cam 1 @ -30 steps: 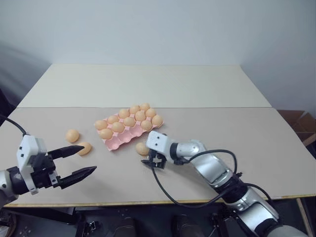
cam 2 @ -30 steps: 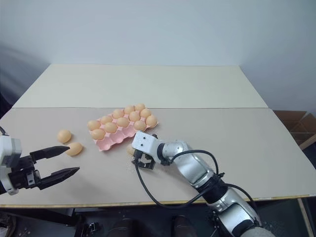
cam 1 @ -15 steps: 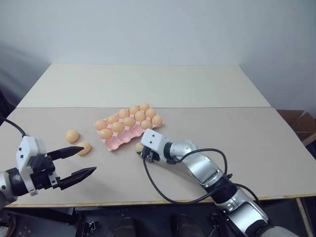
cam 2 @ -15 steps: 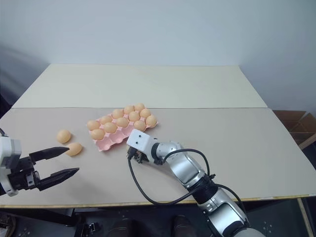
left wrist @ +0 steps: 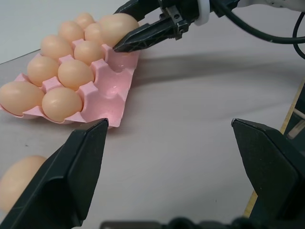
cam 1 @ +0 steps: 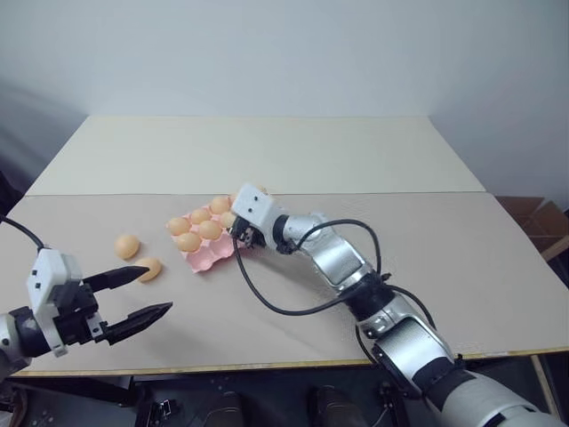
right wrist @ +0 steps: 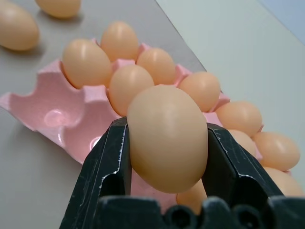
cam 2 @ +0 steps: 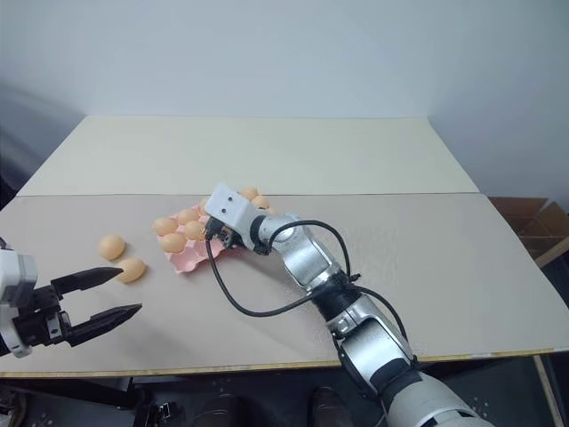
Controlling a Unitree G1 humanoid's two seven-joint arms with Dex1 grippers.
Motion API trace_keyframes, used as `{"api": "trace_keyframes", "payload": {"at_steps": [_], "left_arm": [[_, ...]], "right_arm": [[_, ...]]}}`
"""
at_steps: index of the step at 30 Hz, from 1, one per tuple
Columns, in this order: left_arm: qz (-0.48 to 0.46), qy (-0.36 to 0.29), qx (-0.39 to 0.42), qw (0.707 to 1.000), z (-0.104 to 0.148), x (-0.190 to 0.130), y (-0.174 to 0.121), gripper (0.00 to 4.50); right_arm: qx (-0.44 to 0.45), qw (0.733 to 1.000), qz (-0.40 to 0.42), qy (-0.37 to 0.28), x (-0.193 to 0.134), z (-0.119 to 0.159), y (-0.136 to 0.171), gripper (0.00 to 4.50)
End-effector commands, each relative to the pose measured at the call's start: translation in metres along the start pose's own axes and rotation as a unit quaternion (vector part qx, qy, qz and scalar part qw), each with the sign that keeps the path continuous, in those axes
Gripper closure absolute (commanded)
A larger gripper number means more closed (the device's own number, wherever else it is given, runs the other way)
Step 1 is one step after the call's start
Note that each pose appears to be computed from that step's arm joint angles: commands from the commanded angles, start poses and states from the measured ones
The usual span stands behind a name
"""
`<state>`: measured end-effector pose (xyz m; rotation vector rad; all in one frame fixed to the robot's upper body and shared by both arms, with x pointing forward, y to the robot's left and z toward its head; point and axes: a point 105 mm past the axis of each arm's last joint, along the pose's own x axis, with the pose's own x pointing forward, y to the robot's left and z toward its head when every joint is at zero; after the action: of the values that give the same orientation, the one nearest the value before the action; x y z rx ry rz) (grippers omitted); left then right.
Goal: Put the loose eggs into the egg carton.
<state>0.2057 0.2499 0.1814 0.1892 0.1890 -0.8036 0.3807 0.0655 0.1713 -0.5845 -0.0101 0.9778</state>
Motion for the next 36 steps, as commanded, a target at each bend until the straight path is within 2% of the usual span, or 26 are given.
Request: {"api": "trace_keyframes", "payload": {"at_steps": [1, 4, 7, 11, 15, 19, 22, 25, 30, 36], "left_arm": [[0.008, -0.011, 0.026, 1.0, 0.011, -0.004, -0.001, 0.0], [0.009, -0.011, 0.025, 1.0, 0.011, -0.004, -0.001, 0.0], [0.009, -0.01, 0.025, 1.0, 0.011, -0.004, -0.002, 0.0], [0.008, -0.01, 0.029, 0.999, 0.012, -0.003, 0.001, 0.0], [0.005, -0.01, 0.037, 0.999, 0.014, -0.004, 0.005, 0.0], [0.002, -0.016, 0.033, 0.999, 0.013, -0.002, 0.003, 0.0], [0.002, -0.015, 0.03, 0.999, 0.011, -0.002, 0.001, 0.0], [0.002, -0.014, 0.029, 0.999, 0.01, -0.002, 0.001, 0.0], [0.004, -0.014, 0.029, 0.999, 0.011, -0.002, 0.002, 0.0], [0.082, -0.017, 0.036, 0.996, 0.012, 0.001, 0.027, 0.0]], "right_arm": [[-0.018, 0.999, -0.027, -0.026, 0.002, 0.014, -0.011, 1.06], [-0.006, 0.998, -0.021, -0.051, -0.008, 0.024, -0.015, 0.06], [-0.002, 0.997, -0.017, -0.077, -0.025, 0.032, -0.018, 0.02], [0.027, 0.991, -0.007, -0.127, -0.068, 0.036, -0.029, 0.02], [0.012, 0.986, 0.034, -0.16, -0.131, 0.028, -0.036, 0.02], [-0.006, 0.983, 0.107, -0.148, -0.187, 0.011, -0.028, 0.02], [-0.012, 0.982, 0.156, -0.106, -0.218, -0.01, -0.021, 0.02], [0.001, 0.984, 0.155, -0.084, -0.229, -0.022, -0.023, 0.02], [0.007, 0.985, 0.152, -0.079, -0.228, -0.026, -0.02, 0.02], [0.005, 0.986, 0.144, -0.084, -0.225, -0.025, -0.019, 0.02]]}}
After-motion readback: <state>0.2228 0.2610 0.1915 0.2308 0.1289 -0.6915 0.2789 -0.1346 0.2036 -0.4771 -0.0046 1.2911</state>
